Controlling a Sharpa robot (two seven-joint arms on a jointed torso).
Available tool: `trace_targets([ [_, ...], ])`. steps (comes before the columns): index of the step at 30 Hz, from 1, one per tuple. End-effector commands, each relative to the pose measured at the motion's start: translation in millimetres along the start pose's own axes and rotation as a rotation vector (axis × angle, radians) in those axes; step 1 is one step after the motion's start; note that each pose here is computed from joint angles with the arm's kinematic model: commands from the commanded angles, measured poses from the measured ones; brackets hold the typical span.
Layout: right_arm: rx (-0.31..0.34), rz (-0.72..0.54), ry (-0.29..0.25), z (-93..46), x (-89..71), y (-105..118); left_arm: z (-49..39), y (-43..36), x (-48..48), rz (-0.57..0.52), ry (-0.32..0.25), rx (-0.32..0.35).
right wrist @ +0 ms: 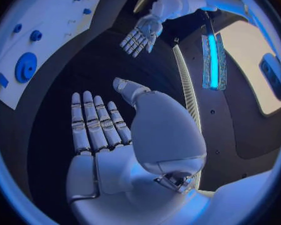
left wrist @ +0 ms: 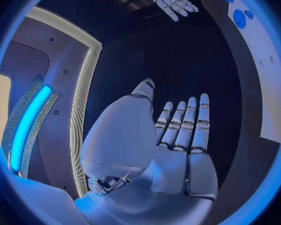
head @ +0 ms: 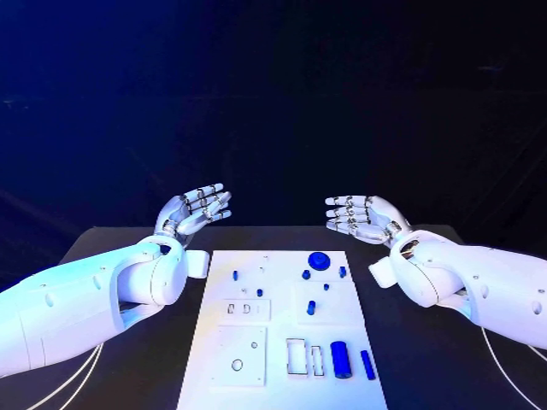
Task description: Assemble the parts on the task board
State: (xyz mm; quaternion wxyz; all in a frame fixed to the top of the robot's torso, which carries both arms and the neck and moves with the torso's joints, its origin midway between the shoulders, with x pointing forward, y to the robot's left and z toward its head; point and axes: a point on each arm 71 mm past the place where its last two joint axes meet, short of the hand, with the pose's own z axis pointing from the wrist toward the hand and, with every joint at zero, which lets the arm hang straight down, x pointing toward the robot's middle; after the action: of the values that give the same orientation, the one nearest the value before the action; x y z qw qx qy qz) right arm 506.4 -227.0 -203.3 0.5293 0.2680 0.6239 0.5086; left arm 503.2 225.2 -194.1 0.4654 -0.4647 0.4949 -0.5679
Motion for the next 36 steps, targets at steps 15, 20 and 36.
trace_targets([
  [15, -0.117, -0.671, 0.243, 12.2, 11.6, 28.6, -22.4, -26.6, 1.4, 0.007, 0.127, 0.049],
  [20, -0.109, -0.814, 0.274, 14.2, 14.6, 30.9, -30.7, -32.2, 5.5, -0.009, 0.147, 0.044],
  [36, -0.044, -1.018, 0.309, 22.0, 28.5, 31.4, -39.6, -49.0, 15.3, -0.037, 0.185, 0.062],
])
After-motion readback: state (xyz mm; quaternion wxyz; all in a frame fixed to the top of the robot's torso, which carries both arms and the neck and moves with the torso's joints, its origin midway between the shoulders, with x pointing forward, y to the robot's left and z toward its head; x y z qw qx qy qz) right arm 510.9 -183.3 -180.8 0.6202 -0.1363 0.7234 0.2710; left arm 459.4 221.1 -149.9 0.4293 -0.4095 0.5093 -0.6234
